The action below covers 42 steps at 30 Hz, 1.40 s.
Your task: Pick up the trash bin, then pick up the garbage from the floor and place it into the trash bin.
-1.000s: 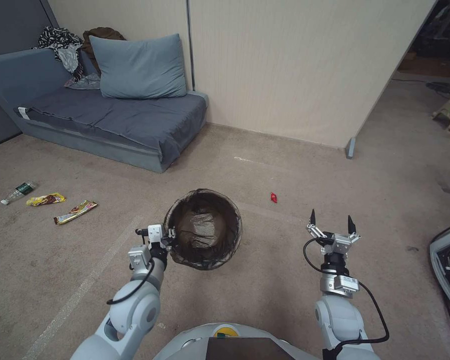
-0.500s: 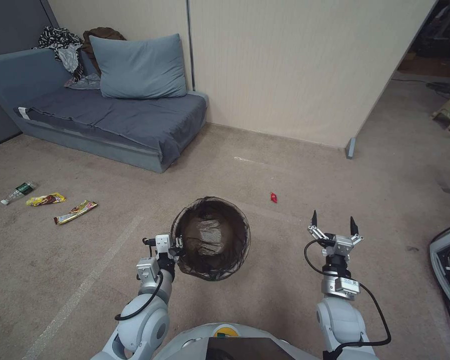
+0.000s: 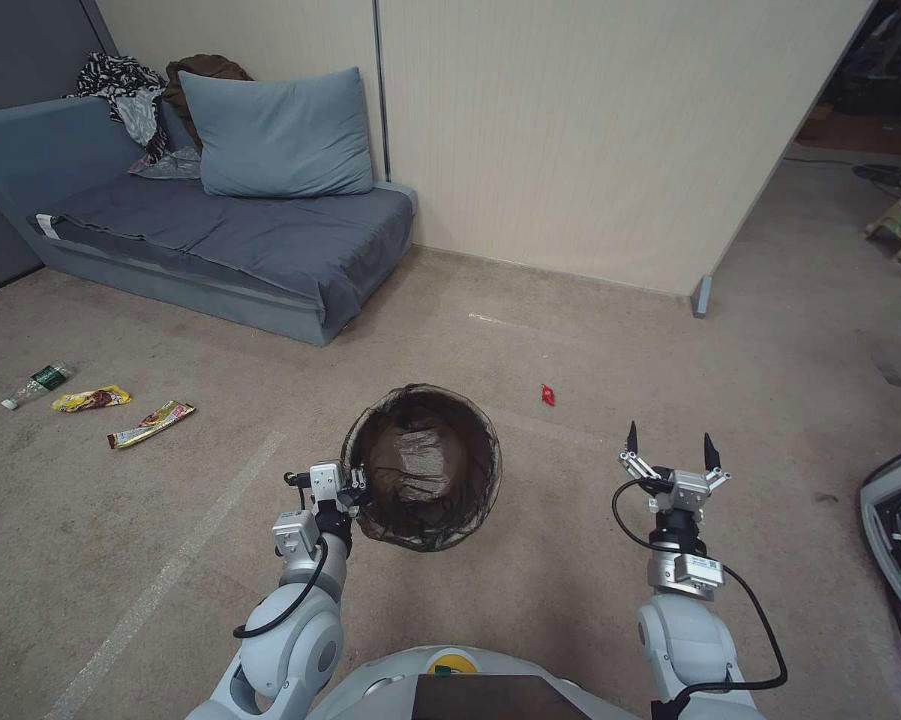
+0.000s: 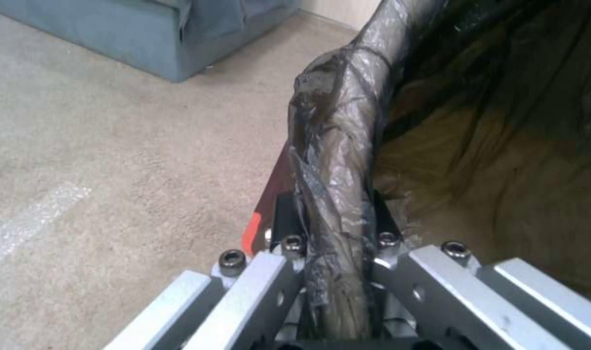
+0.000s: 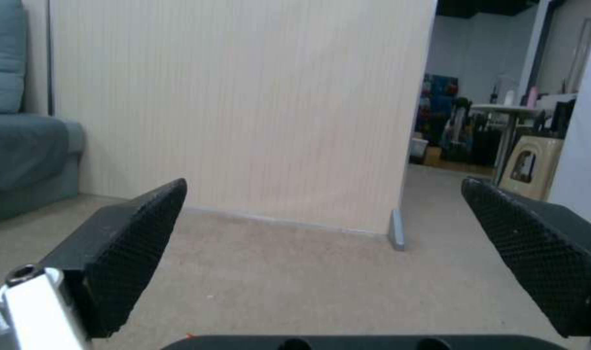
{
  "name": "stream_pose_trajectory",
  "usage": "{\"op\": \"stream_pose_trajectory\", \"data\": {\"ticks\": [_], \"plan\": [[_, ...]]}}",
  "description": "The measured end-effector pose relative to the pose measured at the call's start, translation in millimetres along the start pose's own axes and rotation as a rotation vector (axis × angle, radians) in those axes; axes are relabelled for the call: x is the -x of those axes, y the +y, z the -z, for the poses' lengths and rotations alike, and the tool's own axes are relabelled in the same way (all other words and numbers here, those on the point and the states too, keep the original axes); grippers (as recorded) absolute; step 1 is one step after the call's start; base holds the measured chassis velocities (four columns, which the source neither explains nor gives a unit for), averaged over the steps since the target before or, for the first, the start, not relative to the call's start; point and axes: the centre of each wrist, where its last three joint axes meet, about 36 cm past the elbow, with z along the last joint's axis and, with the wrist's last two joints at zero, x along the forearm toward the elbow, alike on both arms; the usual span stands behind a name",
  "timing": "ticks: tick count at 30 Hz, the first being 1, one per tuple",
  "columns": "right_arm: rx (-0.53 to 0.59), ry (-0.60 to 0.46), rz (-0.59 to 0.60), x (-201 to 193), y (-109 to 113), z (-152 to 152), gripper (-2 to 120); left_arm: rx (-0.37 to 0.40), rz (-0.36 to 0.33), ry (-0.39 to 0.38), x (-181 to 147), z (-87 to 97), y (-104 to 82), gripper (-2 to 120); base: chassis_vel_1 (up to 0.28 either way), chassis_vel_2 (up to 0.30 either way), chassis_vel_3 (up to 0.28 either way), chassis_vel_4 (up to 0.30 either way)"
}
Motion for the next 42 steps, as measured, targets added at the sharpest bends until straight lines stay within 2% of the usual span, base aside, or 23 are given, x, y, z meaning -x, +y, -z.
{"op": "stream_pose_trajectory", "data": {"ticks": [12, 42], "plan": [[-0.002, 0.005, 0.013, -1.2, -0.6, -0.9, 100, -0.018, 0.005, -0.01, 2.4, 1.7, -2.6, 2, -0.061, 0.051, 0.065, -0.056], [0.004, 0.002, 0.016, 1.0, 0.8, 0.0, 100, -0.028, 0.007, -0.018, 6.9, 1.2, -4.3, 2, -0.204, 0.202, 0.204, -0.205]]}}
